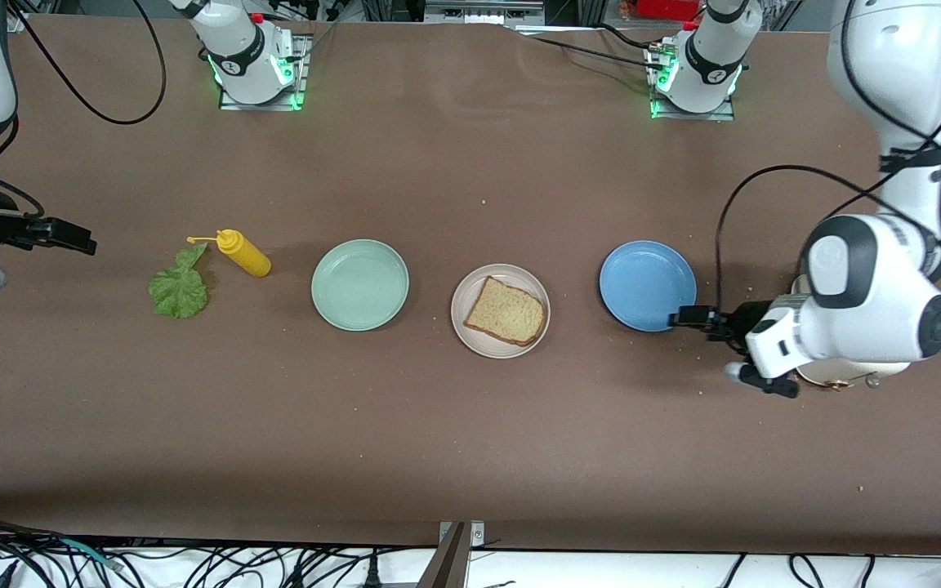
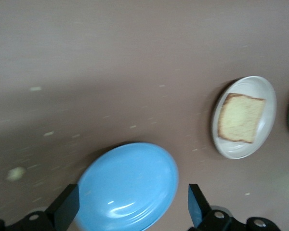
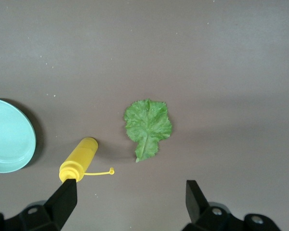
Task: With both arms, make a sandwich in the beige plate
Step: 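Raise the left gripper back toward the toaster, then reach the right gripper to the yellow mustard bottle and grasp it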
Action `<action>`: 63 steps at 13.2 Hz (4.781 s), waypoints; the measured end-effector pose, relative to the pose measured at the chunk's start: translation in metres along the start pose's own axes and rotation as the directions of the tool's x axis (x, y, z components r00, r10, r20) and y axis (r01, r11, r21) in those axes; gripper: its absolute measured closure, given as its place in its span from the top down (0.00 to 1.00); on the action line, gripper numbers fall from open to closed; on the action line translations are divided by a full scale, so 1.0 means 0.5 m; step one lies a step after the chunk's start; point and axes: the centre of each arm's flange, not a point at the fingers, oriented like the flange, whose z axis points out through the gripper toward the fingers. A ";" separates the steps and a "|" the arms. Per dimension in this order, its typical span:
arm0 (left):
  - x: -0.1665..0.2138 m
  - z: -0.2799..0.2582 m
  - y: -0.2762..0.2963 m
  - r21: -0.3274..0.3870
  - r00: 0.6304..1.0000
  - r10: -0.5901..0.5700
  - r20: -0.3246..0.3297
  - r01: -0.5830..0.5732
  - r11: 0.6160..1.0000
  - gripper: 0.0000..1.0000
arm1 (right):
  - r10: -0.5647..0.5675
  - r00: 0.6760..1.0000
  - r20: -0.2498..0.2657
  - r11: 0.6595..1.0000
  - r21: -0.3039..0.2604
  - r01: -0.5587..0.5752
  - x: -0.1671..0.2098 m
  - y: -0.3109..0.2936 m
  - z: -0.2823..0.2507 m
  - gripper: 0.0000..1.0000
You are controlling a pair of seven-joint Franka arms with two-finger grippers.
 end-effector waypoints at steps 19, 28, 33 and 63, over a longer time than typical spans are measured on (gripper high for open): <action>-0.131 -0.291 0.056 0.339 0.974 -0.145 0.175 0.079 0.937 1.00 | -0.036 0.998 0.055 0.999 0.025 0.035 -0.003 -0.006 0.060 1.00; -0.175 -0.366 0.077 0.334 0.974 -0.158 0.163 0.096 0.937 1.00 | -0.380 0.924 -0.035 0.903 0.201 0.379 -0.007 -0.019 0.136 1.00; -0.187 -0.384 0.082 0.334 0.976 -0.157 0.151 0.099 0.937 1.00 | -0.645 0.725 -0.243 0.662 0.296 0.688 -0.039 0.065 0.245 1.00; -0.187 -0.385 0.082 0.334 0.976 -0.157 0.151 0.100 0.937 1.00 | -0.494 0.213 -0.843 0.081 0.200 0.977 -0.160 0.144 0.687 1.00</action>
